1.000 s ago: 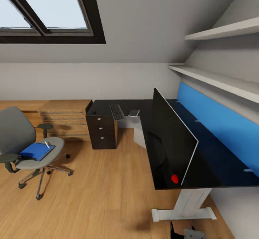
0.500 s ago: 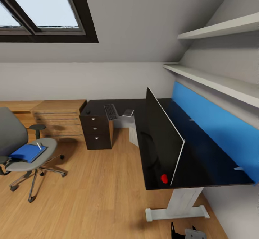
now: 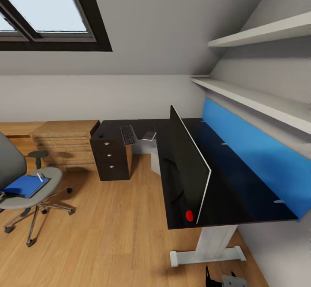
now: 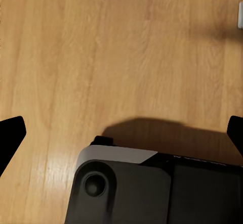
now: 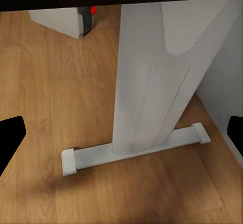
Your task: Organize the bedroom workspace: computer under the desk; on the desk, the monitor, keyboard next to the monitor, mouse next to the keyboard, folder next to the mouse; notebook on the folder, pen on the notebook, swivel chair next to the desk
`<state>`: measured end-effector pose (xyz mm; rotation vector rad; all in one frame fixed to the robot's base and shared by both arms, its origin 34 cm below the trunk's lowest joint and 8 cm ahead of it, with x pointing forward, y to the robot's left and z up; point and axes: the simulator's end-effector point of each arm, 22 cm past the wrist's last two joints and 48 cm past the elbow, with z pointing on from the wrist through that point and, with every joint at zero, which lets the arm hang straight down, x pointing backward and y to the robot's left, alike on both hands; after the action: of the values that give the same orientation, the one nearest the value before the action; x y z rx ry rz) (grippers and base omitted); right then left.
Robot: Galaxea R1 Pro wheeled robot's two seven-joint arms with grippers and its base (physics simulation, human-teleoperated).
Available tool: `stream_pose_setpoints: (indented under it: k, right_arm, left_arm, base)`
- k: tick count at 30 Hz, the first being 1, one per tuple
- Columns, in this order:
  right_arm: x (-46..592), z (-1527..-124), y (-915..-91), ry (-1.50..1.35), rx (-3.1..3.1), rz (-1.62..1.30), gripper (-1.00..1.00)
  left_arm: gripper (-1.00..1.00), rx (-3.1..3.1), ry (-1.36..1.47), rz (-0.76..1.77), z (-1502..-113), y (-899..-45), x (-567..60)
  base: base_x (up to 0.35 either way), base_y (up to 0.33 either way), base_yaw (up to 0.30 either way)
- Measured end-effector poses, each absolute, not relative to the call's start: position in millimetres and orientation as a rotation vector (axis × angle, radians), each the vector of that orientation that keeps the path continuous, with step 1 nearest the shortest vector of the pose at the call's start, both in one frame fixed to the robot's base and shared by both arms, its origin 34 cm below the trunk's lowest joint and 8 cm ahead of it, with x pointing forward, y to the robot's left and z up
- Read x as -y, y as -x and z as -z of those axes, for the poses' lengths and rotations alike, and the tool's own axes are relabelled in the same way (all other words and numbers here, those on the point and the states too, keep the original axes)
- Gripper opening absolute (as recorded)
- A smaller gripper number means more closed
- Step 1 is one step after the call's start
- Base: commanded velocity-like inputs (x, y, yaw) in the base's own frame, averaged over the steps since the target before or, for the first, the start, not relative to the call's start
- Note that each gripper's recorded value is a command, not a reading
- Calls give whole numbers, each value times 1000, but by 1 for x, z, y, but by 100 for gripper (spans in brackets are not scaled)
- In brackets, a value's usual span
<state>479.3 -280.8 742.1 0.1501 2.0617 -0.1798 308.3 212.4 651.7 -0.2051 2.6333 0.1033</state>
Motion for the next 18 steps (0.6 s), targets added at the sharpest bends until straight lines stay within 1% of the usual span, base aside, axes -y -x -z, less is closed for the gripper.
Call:
stream_pose_setpoints:
  k: [6,10,15,18]
  right_arm:
    - [287,-743,-480,-167,-2057,196,100]
    - [307,-747,-479,-225,-2037,260,100]
    - [325,-765,-497,-244,-1962,291,100]
    - [348,-791,-524,-276,-1872,332,100]
  left_arm:
    - [100,-2630,214,-108,-652,-309,-215]
    - [100,-2629,224,-118,-652,-308,-219]
    - [100,-2629,227,-121,-652,-308,-220]
    - [100,-2628,227,-122,-652,-308,-221]
  base:
    - [0,-1,-19]
    - [0,0,-4]
    - [0,0,0]
    - [0,0,0]
